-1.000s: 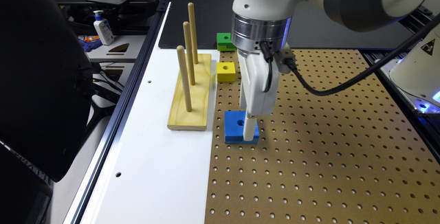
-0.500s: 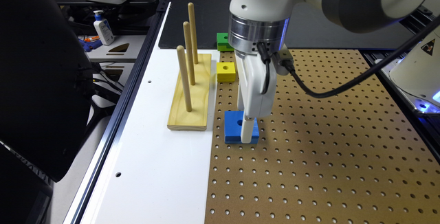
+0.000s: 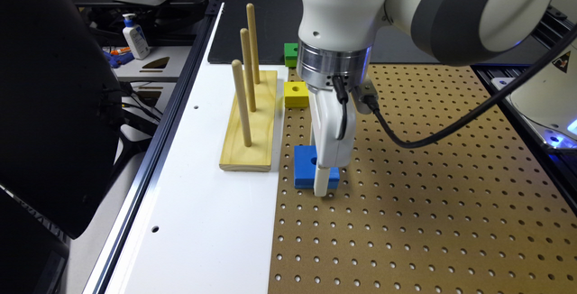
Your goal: Pick up blue block.
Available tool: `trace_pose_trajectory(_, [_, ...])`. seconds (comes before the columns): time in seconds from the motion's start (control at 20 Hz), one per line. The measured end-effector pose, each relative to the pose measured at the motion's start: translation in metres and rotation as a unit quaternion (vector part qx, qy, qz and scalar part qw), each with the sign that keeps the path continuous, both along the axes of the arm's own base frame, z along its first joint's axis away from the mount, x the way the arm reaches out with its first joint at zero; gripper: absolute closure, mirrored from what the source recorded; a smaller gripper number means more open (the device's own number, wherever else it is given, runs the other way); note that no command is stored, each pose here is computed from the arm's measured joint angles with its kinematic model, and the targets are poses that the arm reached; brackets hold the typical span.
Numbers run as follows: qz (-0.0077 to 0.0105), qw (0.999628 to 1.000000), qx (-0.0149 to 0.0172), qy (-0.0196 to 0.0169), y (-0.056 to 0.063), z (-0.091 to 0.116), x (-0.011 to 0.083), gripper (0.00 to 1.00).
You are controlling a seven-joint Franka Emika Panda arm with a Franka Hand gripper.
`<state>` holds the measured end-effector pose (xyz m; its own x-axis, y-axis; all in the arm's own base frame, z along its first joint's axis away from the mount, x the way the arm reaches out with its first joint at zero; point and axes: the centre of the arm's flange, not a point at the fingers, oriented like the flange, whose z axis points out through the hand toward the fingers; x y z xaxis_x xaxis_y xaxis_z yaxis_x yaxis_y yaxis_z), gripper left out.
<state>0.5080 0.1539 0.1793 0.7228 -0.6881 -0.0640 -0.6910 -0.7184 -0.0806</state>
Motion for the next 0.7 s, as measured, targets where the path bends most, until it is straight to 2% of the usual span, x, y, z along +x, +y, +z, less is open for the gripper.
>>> trace_pose_trajectory(0.15, [-0.0008,0.999996,0.0009,-0.0027,-0.0001,0.0,0.0054,0.0])
trace_pose_trajectory(0.2, [-0.0012,0.999994,0.001,-0.003,-0.0005,-0.0001,0.0062,1.0])
trace_pose_trajectory(0.5, [-0.0013,0.999994,0.001,-0.0029,-0.0007,-0.0001,0.0062,1.0])
trace_pose_trajectory(0.6, [-0.0019,0.999997,-0.0008,-0.0012,-0.0025,0.0,0.0059,1.0])
trace_pose_trajectory(0.7, [-0.0028,0.999993,-0.0022,-0.0011,-0.0045,0.0009,0.0059,1.0])
